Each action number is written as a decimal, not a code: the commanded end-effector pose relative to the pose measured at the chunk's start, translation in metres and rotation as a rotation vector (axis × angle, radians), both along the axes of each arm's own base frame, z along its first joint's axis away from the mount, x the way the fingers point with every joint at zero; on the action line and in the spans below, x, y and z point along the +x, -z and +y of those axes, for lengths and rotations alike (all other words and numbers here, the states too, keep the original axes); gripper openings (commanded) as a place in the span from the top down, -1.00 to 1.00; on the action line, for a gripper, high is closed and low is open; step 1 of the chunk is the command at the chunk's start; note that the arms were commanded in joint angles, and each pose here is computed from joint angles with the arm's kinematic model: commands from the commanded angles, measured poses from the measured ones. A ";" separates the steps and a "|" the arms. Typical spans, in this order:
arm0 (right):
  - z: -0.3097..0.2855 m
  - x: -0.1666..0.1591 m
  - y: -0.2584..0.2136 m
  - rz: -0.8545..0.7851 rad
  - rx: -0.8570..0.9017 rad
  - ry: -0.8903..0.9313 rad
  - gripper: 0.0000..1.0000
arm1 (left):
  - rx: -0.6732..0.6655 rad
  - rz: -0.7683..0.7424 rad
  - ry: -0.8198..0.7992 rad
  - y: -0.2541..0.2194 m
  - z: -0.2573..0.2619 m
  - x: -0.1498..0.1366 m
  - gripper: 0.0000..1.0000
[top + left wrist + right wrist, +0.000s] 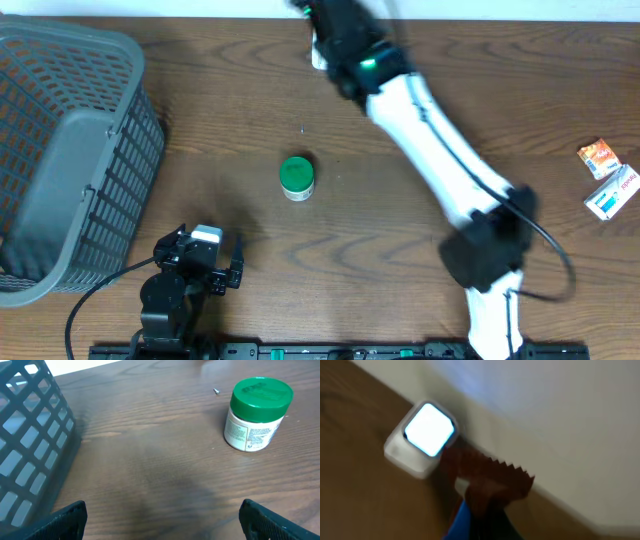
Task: Scan the item barcode
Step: 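Carry the chocolate bar to the right edge and release it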
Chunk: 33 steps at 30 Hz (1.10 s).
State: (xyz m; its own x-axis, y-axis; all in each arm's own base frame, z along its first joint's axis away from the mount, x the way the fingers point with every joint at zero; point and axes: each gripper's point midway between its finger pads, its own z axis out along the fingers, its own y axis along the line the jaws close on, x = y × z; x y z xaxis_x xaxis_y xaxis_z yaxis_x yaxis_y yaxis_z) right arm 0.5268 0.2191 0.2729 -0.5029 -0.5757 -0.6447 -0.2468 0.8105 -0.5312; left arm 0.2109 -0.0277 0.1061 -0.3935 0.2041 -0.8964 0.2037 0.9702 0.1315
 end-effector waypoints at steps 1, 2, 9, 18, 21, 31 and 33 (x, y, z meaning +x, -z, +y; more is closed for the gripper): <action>-0.060 -0.012 0.007 0.059 0.176 0.276 0.98 | -0.010 0.021 0.001 0.007 -0.001 -0.002 -0.96; -0.079 -0.018 0.013 0.092 0.175 0.337 0.98 | -0.010 0.021 0.001 0.007 -0.001 -0.002 -0.96; -0.273 -0.083 0.062 0.276 0.098 0.981 0.98 | -0.010 0.021 0.001 0.007 -0.001 -0.002 -0.96; -0.445 -0.188 0.134 0.380 0.158 1.575 0.98 | -0.010 0.021 0.001 0.007 -0.001 -0.002 -0.96; -0.465 -0.205 0.165 0.413 0.294 1.651 0.98 | -0.010 0.021 0.001 0.007 -0.001 -0.002 -0.96; -0.460 -0.166 0.147 0.491 0.793 1.413 -0.98 | -0.010 0.021 0.001 0.007 -0.001 -0.002 -0.96; -0.441 -0.153 0.122 0.499 0.869 1.344 -0.98 | -0.010 0.021 0.001 0.007 -0.001 -0.002 -0.96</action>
